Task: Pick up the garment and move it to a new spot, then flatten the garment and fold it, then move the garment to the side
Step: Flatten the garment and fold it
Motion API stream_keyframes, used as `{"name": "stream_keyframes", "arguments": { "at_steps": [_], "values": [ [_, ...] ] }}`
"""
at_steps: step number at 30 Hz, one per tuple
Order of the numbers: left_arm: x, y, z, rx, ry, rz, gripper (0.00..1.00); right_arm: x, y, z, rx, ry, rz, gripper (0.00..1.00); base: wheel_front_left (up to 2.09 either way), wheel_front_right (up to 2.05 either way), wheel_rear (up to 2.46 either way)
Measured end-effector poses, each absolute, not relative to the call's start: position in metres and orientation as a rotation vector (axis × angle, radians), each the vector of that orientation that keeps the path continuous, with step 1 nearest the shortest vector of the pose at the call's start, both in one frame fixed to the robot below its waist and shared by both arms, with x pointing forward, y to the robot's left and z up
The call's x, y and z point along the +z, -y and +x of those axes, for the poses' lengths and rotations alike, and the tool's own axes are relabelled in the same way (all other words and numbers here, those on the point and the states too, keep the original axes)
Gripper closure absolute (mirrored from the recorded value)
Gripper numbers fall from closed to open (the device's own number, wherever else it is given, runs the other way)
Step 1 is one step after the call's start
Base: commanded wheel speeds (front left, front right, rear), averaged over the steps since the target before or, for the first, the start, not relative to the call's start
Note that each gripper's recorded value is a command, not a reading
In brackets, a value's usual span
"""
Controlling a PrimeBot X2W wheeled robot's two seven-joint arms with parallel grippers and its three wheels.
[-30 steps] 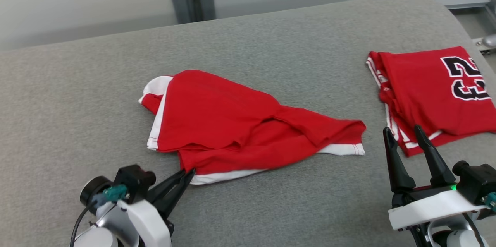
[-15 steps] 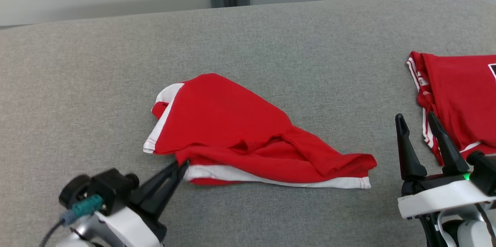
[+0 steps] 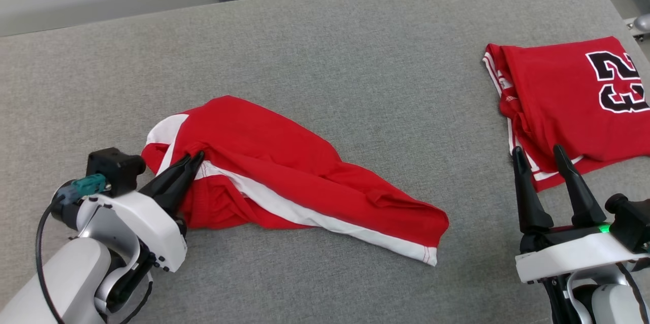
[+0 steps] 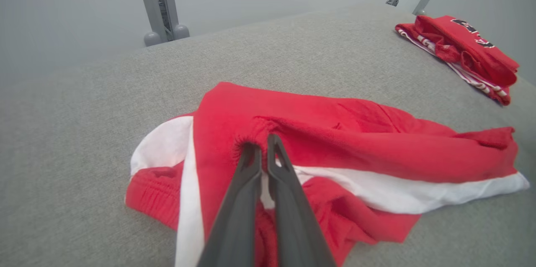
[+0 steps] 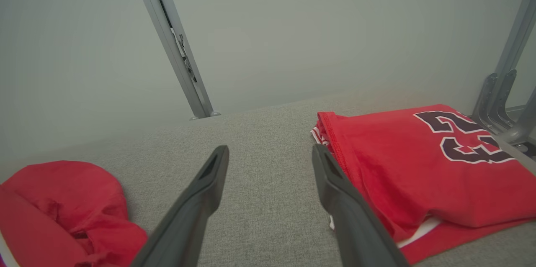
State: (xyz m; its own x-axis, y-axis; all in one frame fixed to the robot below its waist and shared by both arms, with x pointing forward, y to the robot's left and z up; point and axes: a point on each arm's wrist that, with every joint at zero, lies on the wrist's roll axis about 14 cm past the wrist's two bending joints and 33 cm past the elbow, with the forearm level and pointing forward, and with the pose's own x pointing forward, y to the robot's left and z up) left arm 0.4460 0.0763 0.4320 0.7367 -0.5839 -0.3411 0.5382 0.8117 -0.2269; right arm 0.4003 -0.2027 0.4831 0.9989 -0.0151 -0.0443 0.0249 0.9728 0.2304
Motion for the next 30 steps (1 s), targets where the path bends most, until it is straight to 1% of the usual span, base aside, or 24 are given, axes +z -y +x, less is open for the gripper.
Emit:
{"name": "stream_keyframes", "arguments": {
  "at_steps": [2,3,4,5,11,15,19,24,28,30],
  "values": [
    [0.419,-0.077,0.449,-0.609,-0.450,-0.106,1.00,0.481,0.205,0.399,-0.029,-0.046,0.236,0.00,0.00,0.00,0.00],
    [0.413,-0.079,0.450,-0.599,-0.462,-0.105,0.64,0.480,0.206,0.399,-0.032,-0.049,0.235,0.00,0.00,0.00,0.00],
    [0.409,-0.081,0.451,-0.590,-0.468,-0.106,0.20,0.479,0.207,0.399,-0.034,-0.050,0.235,0.00,0.00,0.00,0.00],
    [0.408,-0.081,0.452,-0.586,-0.466,-0.109,0.00,0.479,0.207,0.400,-0.036,-0.049,0.235,0.00,0.00,0.00,0.00],
    [0.416,-0.097,0.459,-0.496,-0.388,-0.136,0.00,0.481,0.204,0.405,-0.025,-0.040,0.239,0.00,0.00,0.00,0.00],
    [0.421,-0.112,0.452,-0.422,-0.347,-0.149,0.00,0.484,0.197,0.409,-0.002,-0.032,0.242,0.00,0.00,0.00,0.00],
    [0.453,-0.144,0.461,-0.271,-0.192,-0.179,0.00,0.491,0.188,0.413,0.025,-0.008,0.243,0.00,0.00,0.00,0.00],
    [0.496,-0.171,0.459,-0.126,-0.031,-0.203,0.00,0.504,0.176,0.416,0.066,0.029,0.246,0.00,0.00,0.00,0.00],
    [0.542,-0.182,0.450,-0.047,0.125,-0.208,0.00,0.517,0.167,0.415,0.094,0.067,0.249,0.00,0.00,0.00,0.00],
    [0.552,-0.183,0.445,-0.039,0.158,-0.211,0.00,0.518,0.165,0.414,0.099,0.070,0.252,0.00,0.00,0.00,0.00]
  ]
}}
